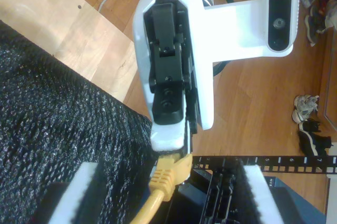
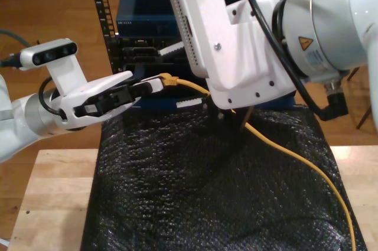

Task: Grab the cable and plug it in

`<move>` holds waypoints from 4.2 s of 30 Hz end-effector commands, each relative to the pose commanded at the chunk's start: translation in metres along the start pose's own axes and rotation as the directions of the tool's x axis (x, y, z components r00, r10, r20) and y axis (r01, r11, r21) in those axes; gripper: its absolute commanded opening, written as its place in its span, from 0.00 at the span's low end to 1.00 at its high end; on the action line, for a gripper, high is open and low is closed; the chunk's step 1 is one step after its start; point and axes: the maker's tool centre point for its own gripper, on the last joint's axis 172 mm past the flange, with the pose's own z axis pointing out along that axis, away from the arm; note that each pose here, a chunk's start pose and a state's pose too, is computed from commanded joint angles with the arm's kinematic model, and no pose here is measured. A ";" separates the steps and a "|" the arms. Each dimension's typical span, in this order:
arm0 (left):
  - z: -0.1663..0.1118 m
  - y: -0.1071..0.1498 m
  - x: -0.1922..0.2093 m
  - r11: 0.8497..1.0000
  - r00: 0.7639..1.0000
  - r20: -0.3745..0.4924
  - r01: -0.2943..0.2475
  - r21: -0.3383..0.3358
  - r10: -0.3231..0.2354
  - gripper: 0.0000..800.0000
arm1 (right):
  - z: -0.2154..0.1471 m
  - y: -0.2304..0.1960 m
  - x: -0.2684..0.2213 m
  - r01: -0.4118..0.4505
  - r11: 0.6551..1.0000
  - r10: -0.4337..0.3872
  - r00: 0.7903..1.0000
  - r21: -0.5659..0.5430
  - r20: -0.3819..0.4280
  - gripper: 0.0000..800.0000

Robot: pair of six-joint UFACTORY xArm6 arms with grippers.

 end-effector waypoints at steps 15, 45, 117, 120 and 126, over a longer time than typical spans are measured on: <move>0.001 0.003 0.000 0.998 0.998 -0.002 0.067 -0.011 -0.067 0.01 | -0.001 0.000 0.001 -0.014 1.000 0.014 1.000 -0.011 -0.008 0.48; 0.000 0.006 0.002 0.991 0.991 -0.006 0.132 -0.036 -0.133 0.01 | 0.001 0.002 0.000 -0.019 0.999 0.019 1.000 -0.033 -0.009 0.34; 0.002 0.011 0.003 0.983 0.985 -0.002 0.173 -0.057 -0.173 0.06 | 0.007 -0.003 0.003 -0.020 0.999 0.020 1.000 -0.029 -0.016 0.02; 0.003 0.014 0.003 0.982 0.984 -0.002 0.176 -0.071 -0.177 0.20 | 0.007 -0.004 0.003 -0.020 0.999 0.020 1.000 -0.028 -0.016 0.01; 0.002 0.015 0.003 0.977 0.980 -0.007 0.198 -0.083 -0.199 0.41 | 0.007 -0.004 0.003 -0.022 0.999 0.021 1.000 -0.027 -0.016 0.00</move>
